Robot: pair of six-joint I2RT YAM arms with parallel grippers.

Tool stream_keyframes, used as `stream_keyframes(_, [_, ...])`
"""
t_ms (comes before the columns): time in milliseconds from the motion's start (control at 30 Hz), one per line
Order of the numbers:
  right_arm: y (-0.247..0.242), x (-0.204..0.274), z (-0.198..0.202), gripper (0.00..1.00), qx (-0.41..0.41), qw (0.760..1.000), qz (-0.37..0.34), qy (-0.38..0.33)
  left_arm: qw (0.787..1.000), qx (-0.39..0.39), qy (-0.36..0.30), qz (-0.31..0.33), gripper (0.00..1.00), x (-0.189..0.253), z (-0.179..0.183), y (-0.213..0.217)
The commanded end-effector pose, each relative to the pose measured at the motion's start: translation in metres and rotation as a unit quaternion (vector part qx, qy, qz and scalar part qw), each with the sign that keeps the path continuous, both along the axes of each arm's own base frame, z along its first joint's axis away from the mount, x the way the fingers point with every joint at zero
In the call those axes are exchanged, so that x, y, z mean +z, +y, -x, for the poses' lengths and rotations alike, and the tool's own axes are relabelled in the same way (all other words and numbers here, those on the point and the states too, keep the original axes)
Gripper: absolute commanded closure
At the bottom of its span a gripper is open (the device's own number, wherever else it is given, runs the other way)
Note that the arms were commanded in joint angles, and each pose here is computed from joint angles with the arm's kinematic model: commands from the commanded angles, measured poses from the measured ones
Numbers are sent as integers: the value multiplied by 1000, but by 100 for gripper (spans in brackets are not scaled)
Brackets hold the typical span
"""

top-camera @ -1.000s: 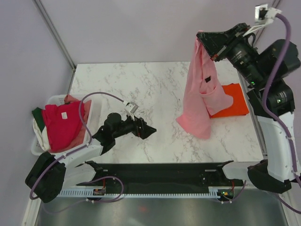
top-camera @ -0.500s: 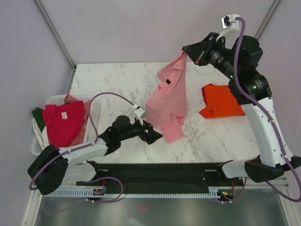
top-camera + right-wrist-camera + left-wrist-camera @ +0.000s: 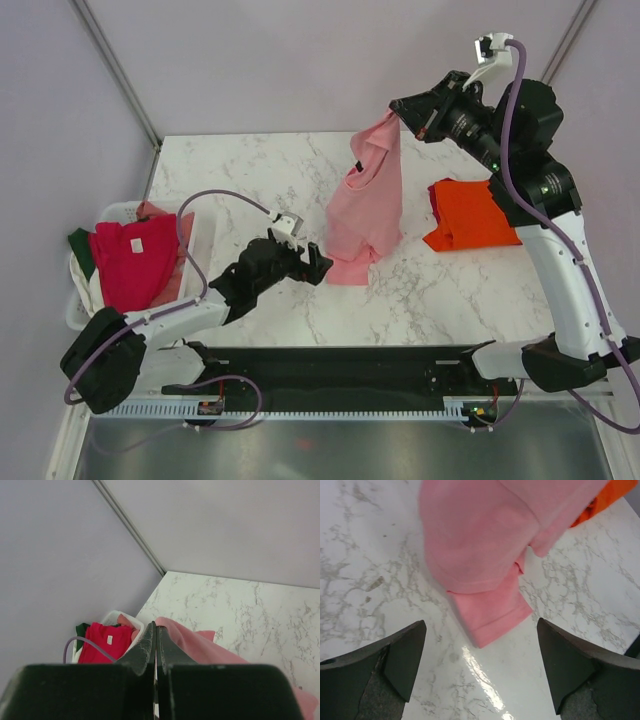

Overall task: Fold and stack the t-shirts
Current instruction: Flatten the tshirt out

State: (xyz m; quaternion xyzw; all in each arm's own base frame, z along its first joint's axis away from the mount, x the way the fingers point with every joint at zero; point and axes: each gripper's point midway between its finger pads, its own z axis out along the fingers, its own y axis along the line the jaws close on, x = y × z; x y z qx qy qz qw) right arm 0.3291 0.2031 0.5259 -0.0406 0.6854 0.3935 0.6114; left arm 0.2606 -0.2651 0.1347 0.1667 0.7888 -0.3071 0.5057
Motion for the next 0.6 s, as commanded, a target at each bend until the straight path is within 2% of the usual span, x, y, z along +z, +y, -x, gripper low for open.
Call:
stream_keyframes(0, [-5, 25, 14, 100, -1, 999, -14, -44, 998, 64, 18, 3, 0, -2, -28, 25])
stream_keyframes(133, [-7, 27, 21, 100, 3, 999, -15, -48, 999, 10, 45, 19, 0, -5, -38, 19])
stream_keyframes(267, [-9, 25, 31, 100, 8, 999, -15, -49, 997, -76, 5, 19, 0, 4, -27, 4])
stream_keyframes(367, [-11, 23, 38, 100, 13, 999, -15, -49, 993, -110, -12, 37, 0, 11, -15, -3])
stream_keyframes(567, [-8, 17, 48, 100, 32, 998, -9, -49, 996, -90, -9, 23, 0, 6, -22, 1])
